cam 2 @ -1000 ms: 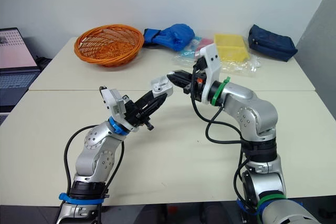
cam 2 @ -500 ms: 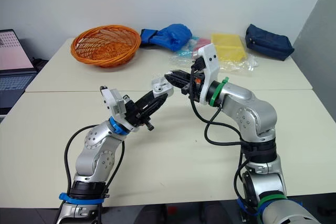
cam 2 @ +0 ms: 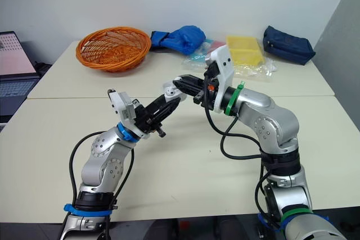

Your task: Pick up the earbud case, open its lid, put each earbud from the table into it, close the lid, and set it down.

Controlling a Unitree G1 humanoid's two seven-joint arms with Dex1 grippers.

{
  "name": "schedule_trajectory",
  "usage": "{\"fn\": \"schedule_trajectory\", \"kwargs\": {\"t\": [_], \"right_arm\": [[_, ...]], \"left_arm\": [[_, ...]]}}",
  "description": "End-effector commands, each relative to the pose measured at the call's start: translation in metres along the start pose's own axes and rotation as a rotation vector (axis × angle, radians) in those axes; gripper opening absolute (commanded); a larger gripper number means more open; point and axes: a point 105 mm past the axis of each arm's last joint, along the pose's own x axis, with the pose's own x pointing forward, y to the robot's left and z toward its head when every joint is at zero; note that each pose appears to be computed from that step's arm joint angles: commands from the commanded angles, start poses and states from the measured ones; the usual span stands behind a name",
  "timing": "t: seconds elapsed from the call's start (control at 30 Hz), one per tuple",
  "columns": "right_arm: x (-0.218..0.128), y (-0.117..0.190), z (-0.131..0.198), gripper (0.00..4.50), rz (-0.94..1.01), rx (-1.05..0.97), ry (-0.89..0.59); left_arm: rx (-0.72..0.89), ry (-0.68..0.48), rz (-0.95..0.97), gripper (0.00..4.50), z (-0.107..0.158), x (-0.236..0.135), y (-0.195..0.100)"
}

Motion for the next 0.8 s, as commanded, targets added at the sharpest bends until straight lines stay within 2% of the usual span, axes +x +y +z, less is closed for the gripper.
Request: {"fn": "schedule_trajectory", "kwargs": {"t": [0.03,0.7,0.8], "right_arm": [[-0.001,0.000,0.009,0.41,0.003,-0.050,-0.034],[-0.001,0.001,-0.008,0.41,0.014,-0.097,0.031],[-0.001,0.001,-0.006,1.47,0.016,-0.087,0.021]], "left_arm": [[0.036,-0.049,-0.020,0.75,0.016,0.003,-0.003],[0.042,-0.052,-0.023,0.75,0.015,0.002,-0.002],[0.040,-0.054,-0.023,0.75,0.015,0.002,-0.002]]}}
